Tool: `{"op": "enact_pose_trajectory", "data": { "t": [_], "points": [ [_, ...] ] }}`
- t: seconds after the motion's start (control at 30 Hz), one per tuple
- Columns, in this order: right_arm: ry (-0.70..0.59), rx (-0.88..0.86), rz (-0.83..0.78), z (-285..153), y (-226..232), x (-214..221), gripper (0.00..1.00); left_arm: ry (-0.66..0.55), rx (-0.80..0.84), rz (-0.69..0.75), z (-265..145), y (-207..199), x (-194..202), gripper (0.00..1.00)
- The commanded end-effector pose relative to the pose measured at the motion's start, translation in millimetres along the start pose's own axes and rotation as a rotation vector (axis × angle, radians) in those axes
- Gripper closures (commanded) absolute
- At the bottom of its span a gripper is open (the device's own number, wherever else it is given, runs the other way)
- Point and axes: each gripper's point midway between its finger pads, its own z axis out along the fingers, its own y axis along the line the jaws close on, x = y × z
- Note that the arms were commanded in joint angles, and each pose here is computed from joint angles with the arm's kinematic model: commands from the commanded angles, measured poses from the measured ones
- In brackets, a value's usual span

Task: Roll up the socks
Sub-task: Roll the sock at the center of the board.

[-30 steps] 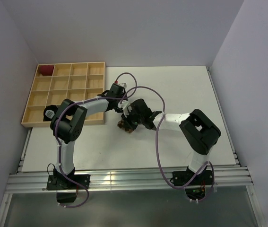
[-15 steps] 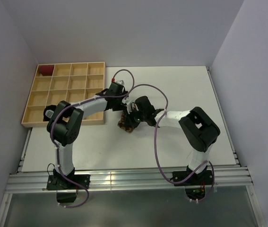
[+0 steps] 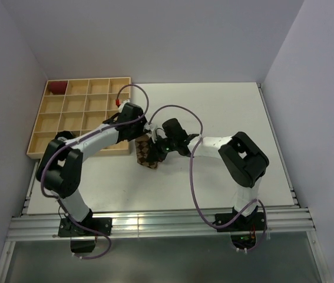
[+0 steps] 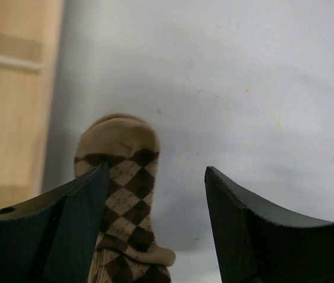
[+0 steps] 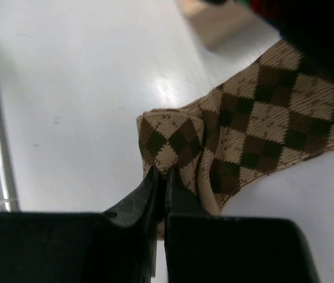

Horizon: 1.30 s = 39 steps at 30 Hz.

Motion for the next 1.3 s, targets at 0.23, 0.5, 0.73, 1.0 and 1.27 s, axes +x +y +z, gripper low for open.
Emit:
{"op": "enact_pose_trajectory", "data": {
  "t": [0.23, 0.5, 0.73, 1.0, 1.27],
  "points": [
    [0.158, 0.100, 0.251, -4, -27, 52, 1.00, -0.109, 0.065, -0.126, -64, 7, -16, 0.29],
    [0.231, 0.140, 0.081, 5, -15, 64, 1.00, -0.099, -0.085, -0.171, -60, 39, -14, 0.33],
    [0.217, 0.149, 0.046, 4, -9, 59, 1.00, -0.014, -0.088, -0.206, -70, 59, 21, 0.37],
    [0.203, 0.158, 0.015, -1, -5, 57, 1.00, 0.034, -0.082, -0.274, -75, 83, 58, 0.38],
    [0.193, 0.176, -0.027, -7, 2, 56, 1.00, 0.095, -0.079, -0.282, -48, 81, 73, 0.55]
  ]
}}
